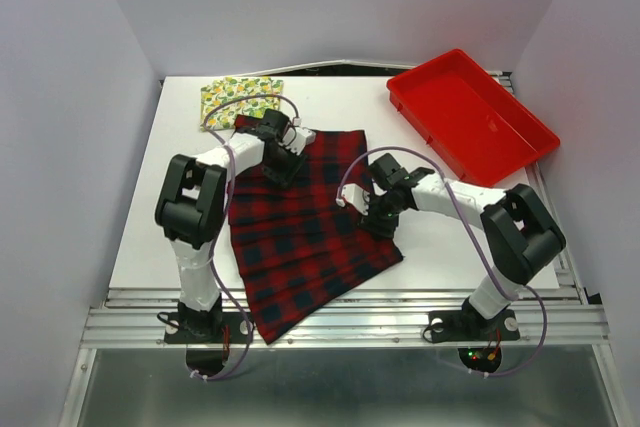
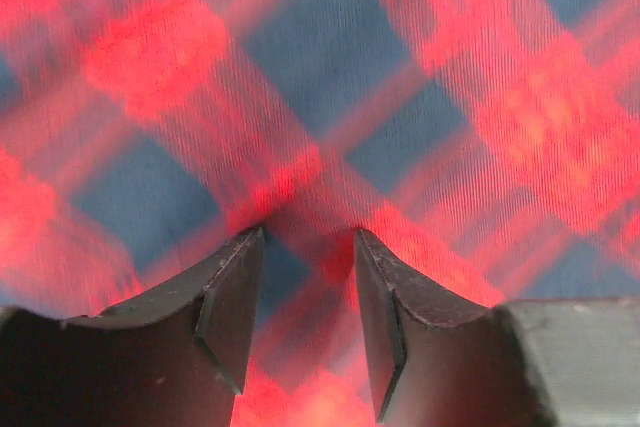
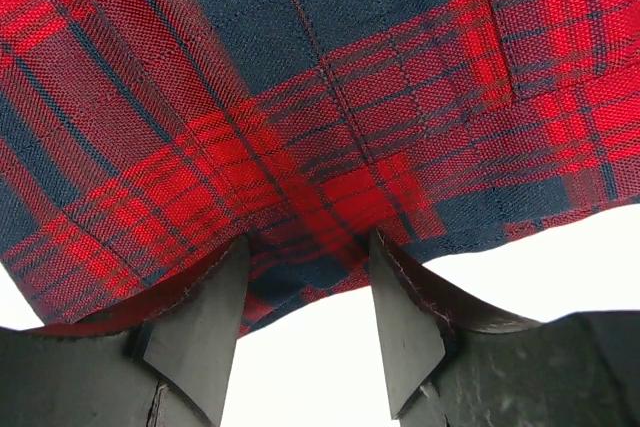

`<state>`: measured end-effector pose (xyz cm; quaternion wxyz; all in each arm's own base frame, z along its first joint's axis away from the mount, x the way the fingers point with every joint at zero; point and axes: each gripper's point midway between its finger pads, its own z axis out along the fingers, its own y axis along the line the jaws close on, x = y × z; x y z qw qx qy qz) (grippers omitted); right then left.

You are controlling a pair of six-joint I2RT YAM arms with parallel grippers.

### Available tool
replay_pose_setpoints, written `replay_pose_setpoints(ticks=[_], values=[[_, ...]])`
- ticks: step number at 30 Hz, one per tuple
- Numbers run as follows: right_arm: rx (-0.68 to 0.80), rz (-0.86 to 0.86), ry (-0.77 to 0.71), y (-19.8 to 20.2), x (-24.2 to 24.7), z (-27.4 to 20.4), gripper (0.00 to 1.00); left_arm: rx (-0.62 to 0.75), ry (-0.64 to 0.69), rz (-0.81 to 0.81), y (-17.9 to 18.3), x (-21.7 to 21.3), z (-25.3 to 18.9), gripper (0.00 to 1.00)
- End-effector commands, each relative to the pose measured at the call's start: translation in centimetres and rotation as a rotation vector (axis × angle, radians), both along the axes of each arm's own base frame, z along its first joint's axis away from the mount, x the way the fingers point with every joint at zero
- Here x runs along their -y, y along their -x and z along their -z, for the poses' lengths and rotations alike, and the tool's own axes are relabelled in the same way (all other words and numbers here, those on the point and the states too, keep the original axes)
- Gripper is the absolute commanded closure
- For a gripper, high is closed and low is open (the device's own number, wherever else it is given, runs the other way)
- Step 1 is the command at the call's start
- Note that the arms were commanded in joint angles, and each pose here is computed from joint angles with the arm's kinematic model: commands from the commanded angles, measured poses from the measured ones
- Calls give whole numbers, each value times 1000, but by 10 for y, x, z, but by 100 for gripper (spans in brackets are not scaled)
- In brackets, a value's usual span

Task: Fold and stack the skirts
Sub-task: Fold the skirt

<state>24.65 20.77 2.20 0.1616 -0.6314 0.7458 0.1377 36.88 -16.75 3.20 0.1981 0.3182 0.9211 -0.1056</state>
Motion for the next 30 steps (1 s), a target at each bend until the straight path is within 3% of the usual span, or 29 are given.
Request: replay_pose_setpoints(ticks=[1, 7, 11, 14, 17, 19, 22, 24, 25, 30], values=[[-18, -1, 87, 16, 21, 14, 44, 19, 65, 42, -24, 36, -6, 49], [25, 51, 82, 11, 24, 0, 43, 29, 88, 79, -56, 75, -4, 50], [68, 78, 26, 2, 14, -36, 36, 97, 104, 86, -85, 87, -22, 49], [57, 43, -48, 9, 4, -72, 27, 176, 139, 99, -107, 99, -53, 48], [4, 8, -88, 29, 3, -96, 9, 227, 170, 98, -122, 108, -82, 47], [-30, -20, -90, 45, 6, -99, 8, 262, 188, 90, -125, 109, -102, 46], [-36, -109, -75, 76, 15, -94, 12, 329, 235, 108, -108, 103, -150, 45], [-31, -154, -53, 86, 24, -83, 15, 366, 239, 138, -68, 84, -183, 44], [-19, -165, -47, 87, 23, -84, 16, 363, 231, 148, -66, 83, -181, 44], [47, -268, 41, 91, 27, -55, 16, 327, 193, 222, 39, 32, -183, 40]])
